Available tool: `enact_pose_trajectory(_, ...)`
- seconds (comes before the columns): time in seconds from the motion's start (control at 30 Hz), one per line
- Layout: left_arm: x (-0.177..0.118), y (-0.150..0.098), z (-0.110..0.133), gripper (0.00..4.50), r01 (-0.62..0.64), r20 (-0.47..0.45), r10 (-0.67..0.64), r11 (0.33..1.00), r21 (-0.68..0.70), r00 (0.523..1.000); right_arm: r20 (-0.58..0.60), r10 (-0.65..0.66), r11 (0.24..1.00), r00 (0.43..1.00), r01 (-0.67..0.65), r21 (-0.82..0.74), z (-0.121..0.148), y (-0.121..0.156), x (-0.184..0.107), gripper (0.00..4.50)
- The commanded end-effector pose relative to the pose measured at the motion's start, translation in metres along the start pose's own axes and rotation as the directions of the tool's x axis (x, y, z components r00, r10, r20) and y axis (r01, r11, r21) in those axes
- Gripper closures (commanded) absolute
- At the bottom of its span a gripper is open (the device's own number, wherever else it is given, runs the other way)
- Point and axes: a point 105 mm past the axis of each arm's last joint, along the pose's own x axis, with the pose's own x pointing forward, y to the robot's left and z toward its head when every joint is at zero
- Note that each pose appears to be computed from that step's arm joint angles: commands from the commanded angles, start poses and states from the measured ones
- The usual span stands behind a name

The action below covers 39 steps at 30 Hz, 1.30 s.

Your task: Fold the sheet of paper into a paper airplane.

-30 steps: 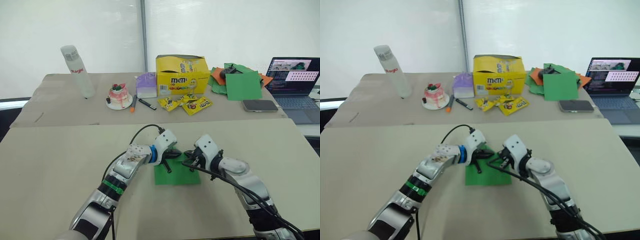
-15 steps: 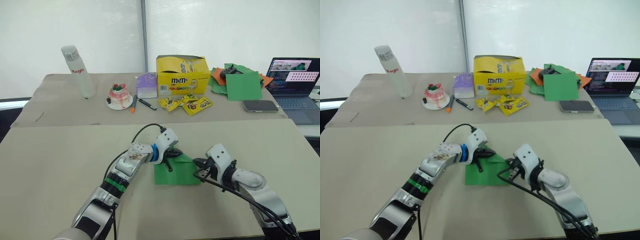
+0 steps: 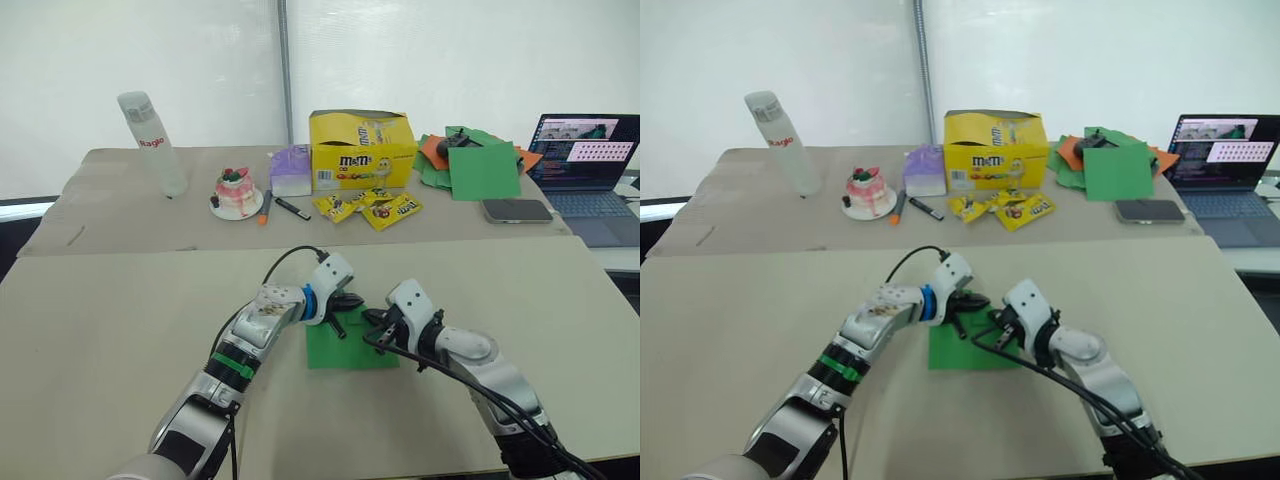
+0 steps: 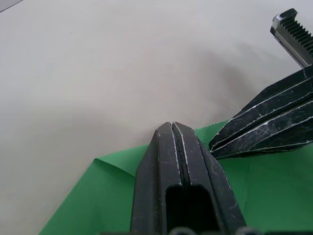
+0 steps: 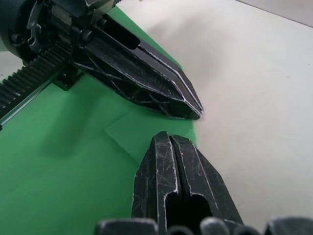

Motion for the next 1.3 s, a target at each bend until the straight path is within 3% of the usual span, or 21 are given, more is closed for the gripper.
enact_pose_trajectory(0.03, -0.013, 0.020, -0.005, 4.50, -0.085, -0.013, 0.084, 0.995, -0.049, 0.996, -0.059, -0.011, 1.000, 0.998, 0.012, 0.018, -0.015, -0.001, 0.002, 4.48)
enact_pose_trajectory(0.3, -0.038, 0.046, -0.012, 4.50, -0.194, -0.007, 0.195, 0.974, -0.115, 0.981, -0.057, 0.003, 1.000, 0.998, -0.002, 0.012, -0.013, -0.001, 0.006, 4.48)
enact_pose_trajectory(0.47, -0.066, 0.061, 0.025, 4.50, -0.258, 0.215, 0.298, 0.946, -0.197, 0.930, -0.051, 0.025, 1.000, 0.998, -0.025, 0.001, -0.009, 0.000, 0.010, 4.48)
enact_pose_trajectory(0.63, -0.097, 0.068, 0.024, 4.50, -0.303, 0.253, 0.384, 0.902, -0.308, 0.888, -0.055, 0.041, 0.999, 0.998, -0.041, -0.003, -0.010, 0.003, 0.012, 4.48)
enact_pose_trajectory(0.77, -0.119, 0.050, 0.009, 3.33, -0.226, 0.241, 0.373, 0.850, -0.476, 0.896, -0.053, 0.059, 0.998, 0.997, -0.059, -0.002, -0.009, 0.006, 0.016, 4.50)
enact_pose_trajectory(0.93, -0.108, 0.023, -0.013, 1.76, -0.189, 0.135, 0.304, 0.824, -0.534, 0.943, -0.049, 0.072, 0.997, 0.996, -0.073, -0.003, -0.007, 0.009, 0.019, 4.50)
enact_pose_trajectory(1.13, -0.090, 0.016, -0.008, 1.76, -0.137, 0.158, 0.293, 0.776, -0.616, 0.943, -0.049, 0.070, 0.998, 0.996, -0.070, -0.007, -0.007, 0.008, 0.020, 4.50)
enact_pose_trajectory(1.17, -0.088, 0.015, -0.009, 2.32, -0.136, 0.154, 0.290, 0.772, -0.621, 0.945, -0.048, 0.068, 0.998, 0.997, -0.068, -0.006, -0.006, 0.008, 0.019, 4.50)
enact_pose_trajectory(1.3, -0.078, 0.013, -0.011, 3.64, -0.131, 0.133, 0.273, 0.763, -0.633, 0.953, -0.041, 0.054, 0.999, 0.998, -0.054, -0.003, -0.004, 0.006, 0.018, 4.50)
